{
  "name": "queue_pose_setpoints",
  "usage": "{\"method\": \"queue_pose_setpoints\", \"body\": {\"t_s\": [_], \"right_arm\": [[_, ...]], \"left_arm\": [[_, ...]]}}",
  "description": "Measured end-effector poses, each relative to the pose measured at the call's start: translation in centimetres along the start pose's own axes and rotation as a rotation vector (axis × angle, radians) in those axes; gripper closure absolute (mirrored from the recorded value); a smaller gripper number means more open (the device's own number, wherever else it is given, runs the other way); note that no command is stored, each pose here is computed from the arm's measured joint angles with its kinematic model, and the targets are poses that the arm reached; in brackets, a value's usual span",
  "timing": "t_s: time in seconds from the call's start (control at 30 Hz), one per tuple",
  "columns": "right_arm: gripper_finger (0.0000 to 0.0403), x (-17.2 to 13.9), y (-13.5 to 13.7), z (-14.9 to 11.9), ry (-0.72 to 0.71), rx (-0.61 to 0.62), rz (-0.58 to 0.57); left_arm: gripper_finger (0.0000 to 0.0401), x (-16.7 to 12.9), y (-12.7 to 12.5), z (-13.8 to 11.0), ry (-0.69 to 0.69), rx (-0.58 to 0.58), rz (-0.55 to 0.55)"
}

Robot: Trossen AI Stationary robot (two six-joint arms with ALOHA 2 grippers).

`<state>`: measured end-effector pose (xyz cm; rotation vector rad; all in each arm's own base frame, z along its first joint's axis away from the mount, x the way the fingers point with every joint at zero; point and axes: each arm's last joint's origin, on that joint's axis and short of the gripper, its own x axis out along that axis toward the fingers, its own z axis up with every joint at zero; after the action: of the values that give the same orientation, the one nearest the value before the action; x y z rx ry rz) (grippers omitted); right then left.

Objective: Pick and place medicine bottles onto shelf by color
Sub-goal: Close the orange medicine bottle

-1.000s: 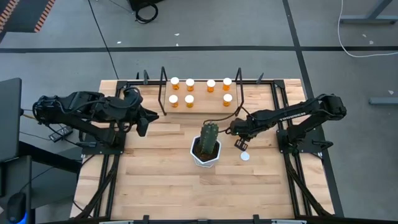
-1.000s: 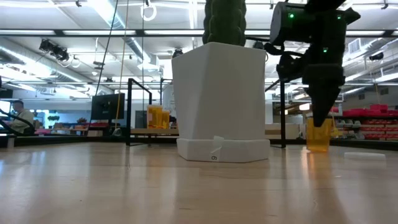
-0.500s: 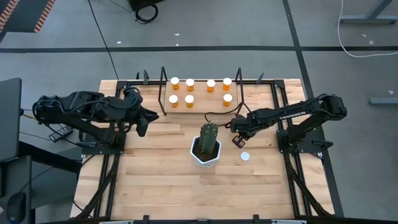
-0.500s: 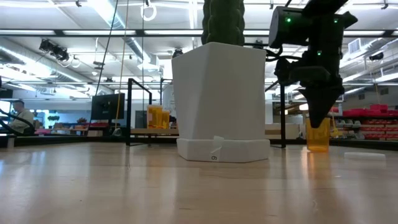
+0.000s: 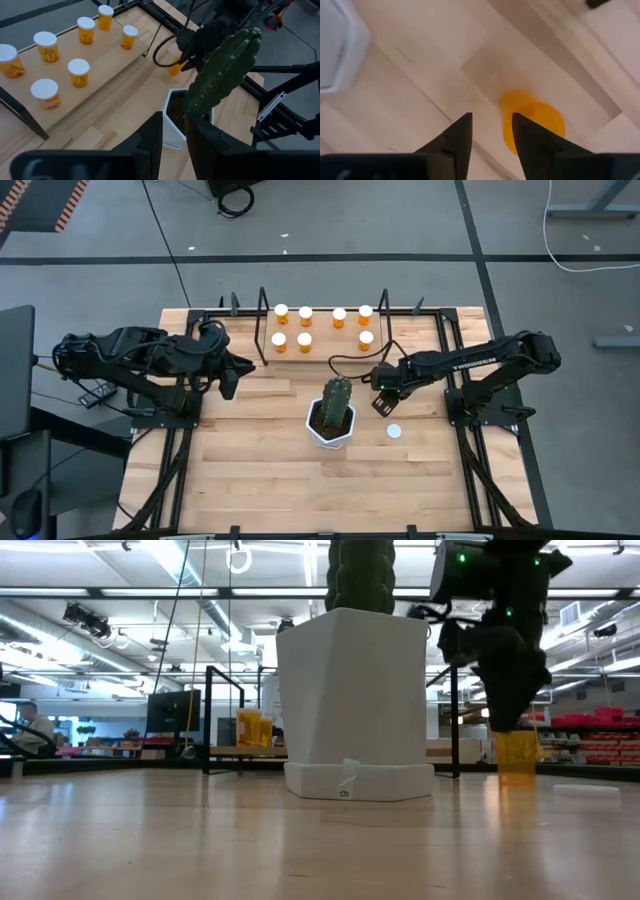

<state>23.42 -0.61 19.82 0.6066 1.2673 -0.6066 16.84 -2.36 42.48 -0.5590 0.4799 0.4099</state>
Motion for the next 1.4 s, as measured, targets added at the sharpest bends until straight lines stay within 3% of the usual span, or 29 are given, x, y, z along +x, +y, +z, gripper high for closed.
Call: {"method": "queue_pose_setpoints", "body": {"t_s": [0.23,0.37,0.5,0.67,0.83,1.0,1.27,1.4], "right_arm": [[0.0248,-3.3,0.1,0.2,-0.009,0.007,0.011],[0.0248,-4.9,-0.2,-1.0,0.017,0.035,-0.007],[0.0245,-6.2,-0.3,-2.8,0.023,0.093,0.064],[0.0205,-7.2,0.3,-4.6,0.022,0.11,0.122],[0.015,-6.6,2.2,-6.5,0.021,-0.06,0.091],[0.0114,-5.1,4.2,-8.5,-0.024,-0.166,-0.011],[0.0103,-2.6,6.9,-10.4,-0.134,-0.257,-0.08],[0.0103,-0.9,7.5,-10.7,-0.124,-0.264,-0.099]], "left_arm": [[0.0313,0.0,0.0,0.0,0.001,0.003,0.001],[0.031,0.0,0.0,0.0,0.002,0.011,0.002],[0.0311,0.0,0.0,0.0,0.004,0.014,0.003],[0.0308,0.0,0.0,0.0,0.003,0.053,0.003],[0.0308,0.0,0.0,0.0,0.003,0.13,0.003],[0.0311,0.0,0.0,0.0,0.003,0.154,0.002],[0.03,0.0,0.0,-0.1,0.01,0.159,-0.007],[0.03,0.0,0.0,-0.1,0.01,0.167,-0.007]]}}
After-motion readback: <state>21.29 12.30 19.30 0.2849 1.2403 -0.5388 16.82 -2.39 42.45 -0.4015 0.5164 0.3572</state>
